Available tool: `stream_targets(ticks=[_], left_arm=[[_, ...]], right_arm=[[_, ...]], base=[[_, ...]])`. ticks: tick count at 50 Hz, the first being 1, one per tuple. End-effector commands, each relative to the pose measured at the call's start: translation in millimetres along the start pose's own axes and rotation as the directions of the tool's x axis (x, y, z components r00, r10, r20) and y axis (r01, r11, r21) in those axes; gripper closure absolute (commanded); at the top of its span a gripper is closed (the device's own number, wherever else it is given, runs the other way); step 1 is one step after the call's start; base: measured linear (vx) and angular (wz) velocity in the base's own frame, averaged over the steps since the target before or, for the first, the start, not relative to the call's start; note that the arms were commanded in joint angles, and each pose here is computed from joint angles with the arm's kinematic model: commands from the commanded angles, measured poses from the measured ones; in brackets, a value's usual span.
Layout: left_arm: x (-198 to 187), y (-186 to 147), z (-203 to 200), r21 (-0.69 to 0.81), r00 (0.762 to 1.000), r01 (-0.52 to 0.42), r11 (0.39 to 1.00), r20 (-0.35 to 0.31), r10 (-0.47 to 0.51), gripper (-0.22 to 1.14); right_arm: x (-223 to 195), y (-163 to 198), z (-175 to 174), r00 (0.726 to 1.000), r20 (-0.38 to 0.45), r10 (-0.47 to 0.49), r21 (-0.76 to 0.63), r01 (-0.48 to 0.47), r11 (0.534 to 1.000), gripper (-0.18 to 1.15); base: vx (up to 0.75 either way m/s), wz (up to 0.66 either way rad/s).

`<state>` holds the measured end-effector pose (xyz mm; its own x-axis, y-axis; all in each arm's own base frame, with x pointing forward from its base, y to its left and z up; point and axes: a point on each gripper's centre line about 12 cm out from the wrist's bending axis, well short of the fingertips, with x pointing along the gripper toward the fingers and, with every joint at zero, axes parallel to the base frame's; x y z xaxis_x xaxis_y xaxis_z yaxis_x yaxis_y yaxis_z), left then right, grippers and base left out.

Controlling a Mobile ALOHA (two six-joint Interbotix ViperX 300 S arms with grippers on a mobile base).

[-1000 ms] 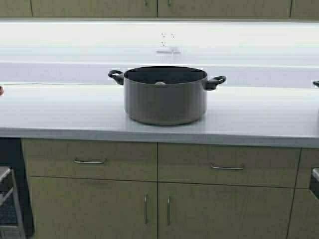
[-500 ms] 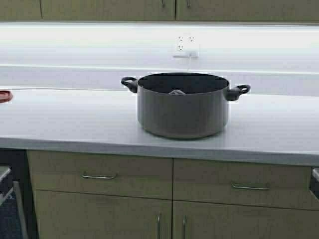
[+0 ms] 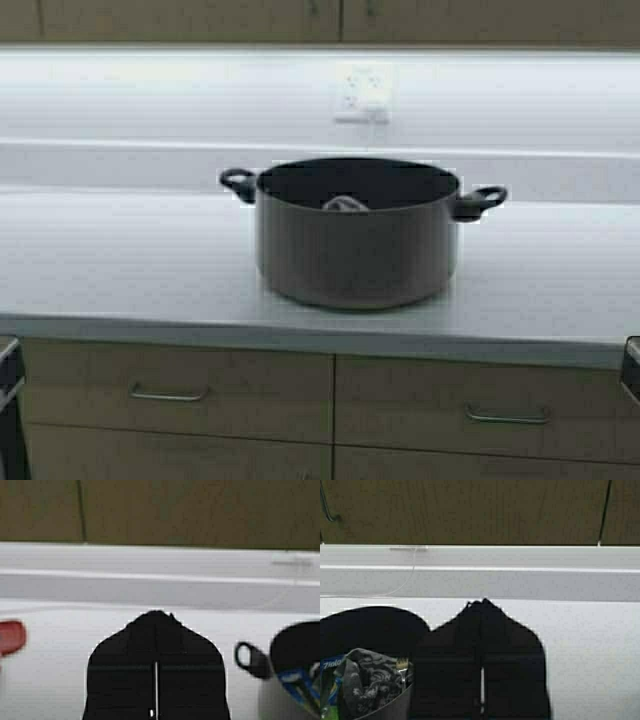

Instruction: Open the cabinet, put the pot inside, then close it

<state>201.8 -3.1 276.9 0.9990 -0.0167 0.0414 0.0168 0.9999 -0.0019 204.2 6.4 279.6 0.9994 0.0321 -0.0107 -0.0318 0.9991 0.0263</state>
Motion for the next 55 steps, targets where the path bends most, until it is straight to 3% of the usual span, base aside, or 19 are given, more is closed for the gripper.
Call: stream_targets(ticks=[1,8,11,19,21,23,27,41,49,55], left_arm=[[-1,0,3,0.000,1.000,-0.001,1.000,0.008,0.001,0.89],[-3,-5,6,0.011,1.000,0.027,1.000,-0.006,-0.027,0.85],[-2,-17,9,0.040,0.996,0.087,0.995,-0.019,-0.086,0.68],[-10,-52,5,0.053,0.962,0.271,0.961,-0.055,-0.269,-0.11],[-12,-62,3,0.046,0.946,0.320,0.946,-0.062,-0.317,-0.20],[-13,-71,2,0.044,0.931,0.362,0.931,-0.068,-0.359,-0.16],[-9,-83,0,0.040,0.912,0.407,0.913,-0.075,-0.403,-0.07],[40,-116,3,0.053,0.892,0.451,0.891,-0.004,-0.451,-0.10],[78,-154,-5,0.045,0.875,0.484,0.874,0.009,-0.485,-0.10],[104,-180,-15,-0.001,0.884,0.464,0.886,0.064,-0.463,-0.10]], right_arm=[[2,8,10,0.999,0.025,0.039,0.000,-0.039,0.999,0.92],[1,25,8,0.993,0.015,0.120,-0.001,-0.120,0.993,0.88],[1,38,8,0.984,0.010,0.179,-0.001,-0.179,0.984,0.78],[-4,83,19,0.925,0.021,0.381,0.004,-0.381,0.925,0.04],[-4,94,22,0.907,0.026,0.420,0.014,-0.421,0.907,-0.10],[-3,102,26,0.893,0.033,0.448,0.017,-0.449,0.893,-0.13],[6,114,32,0.881,0.057,0.469,0.017,-0.471,0.882,-0.05],[63,163,34,0.862,0.135,0.488,-0.002,-0.493,0.870,-0.05],[98,183,38,0.905,0.173,0.388,0.013,-0.396,0.918,-0.05],[117,197,41,0.944,0.196,0.267,0.005,-0.273,0.962,-0.05]], base=[[0.19,-0.12],[0.17,-0.09],[0.16,-0.05],[0.14,0.00],[0.11,0.02],[0.10,0.02],[0.10,0.02],[0.06,0.05],[0.04,0.06],[0.03,0.05]])
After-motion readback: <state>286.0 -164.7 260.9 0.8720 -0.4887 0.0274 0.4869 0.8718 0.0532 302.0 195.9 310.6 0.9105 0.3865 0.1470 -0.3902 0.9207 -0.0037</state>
